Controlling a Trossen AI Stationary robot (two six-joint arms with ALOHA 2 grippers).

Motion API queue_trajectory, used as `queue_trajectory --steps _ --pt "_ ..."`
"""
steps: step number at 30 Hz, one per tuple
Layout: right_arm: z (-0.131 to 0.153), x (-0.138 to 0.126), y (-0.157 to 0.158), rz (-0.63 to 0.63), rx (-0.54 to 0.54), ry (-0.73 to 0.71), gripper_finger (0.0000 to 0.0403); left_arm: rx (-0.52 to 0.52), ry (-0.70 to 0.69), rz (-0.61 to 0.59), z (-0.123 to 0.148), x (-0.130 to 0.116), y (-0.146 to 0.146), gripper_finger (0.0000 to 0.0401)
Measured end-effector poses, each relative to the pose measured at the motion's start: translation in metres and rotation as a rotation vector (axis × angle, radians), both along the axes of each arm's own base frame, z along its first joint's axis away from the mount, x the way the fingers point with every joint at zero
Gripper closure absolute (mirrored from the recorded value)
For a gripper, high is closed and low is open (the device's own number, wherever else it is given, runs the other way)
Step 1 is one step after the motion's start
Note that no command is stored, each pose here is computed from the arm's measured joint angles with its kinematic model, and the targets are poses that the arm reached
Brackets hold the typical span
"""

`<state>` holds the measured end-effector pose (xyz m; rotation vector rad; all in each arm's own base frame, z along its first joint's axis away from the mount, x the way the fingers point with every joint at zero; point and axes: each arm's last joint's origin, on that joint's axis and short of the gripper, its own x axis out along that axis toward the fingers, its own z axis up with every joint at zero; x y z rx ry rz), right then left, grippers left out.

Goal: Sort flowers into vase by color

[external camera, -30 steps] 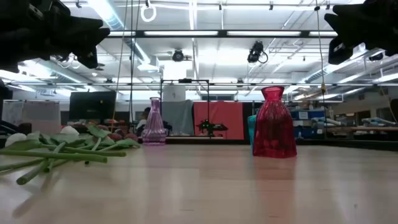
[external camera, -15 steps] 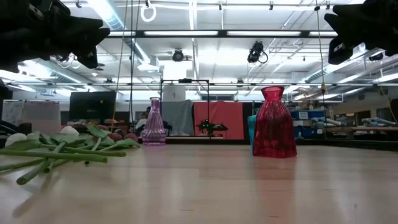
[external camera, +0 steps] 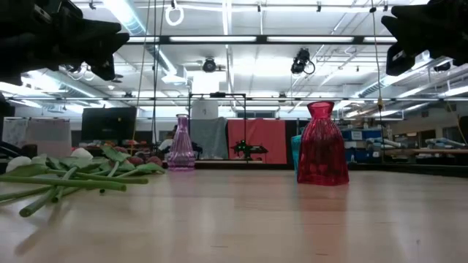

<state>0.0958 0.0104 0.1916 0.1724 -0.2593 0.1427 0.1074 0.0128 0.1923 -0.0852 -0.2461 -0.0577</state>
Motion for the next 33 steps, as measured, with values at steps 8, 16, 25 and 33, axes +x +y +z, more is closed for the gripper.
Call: queue_trajectory --steps 8,16,25,33 --pt "0.0 0.0 0.0 0.001 0.0 0.0 0.0312 0.0 0.0 0.0 0.0001 0.0 0.0 0.0282" --pt "-0.0001 0.0 0.0 0.0 0.0 0.0 0.0312 0.0 0.0 0.0 0.0 0.0 0.0 0.0282" --pt "0.0 0.0 0.0 0.0 0.0 0.0 0.0312 0.0 0.0 0.0 0.0 0.0 0.0 0.0282" --pt "0.0 0.0 0.0 0.001 0.0 0.0 0.0312 0.0 0.0 0.0 0.0 0.0 0.0 0.0282"
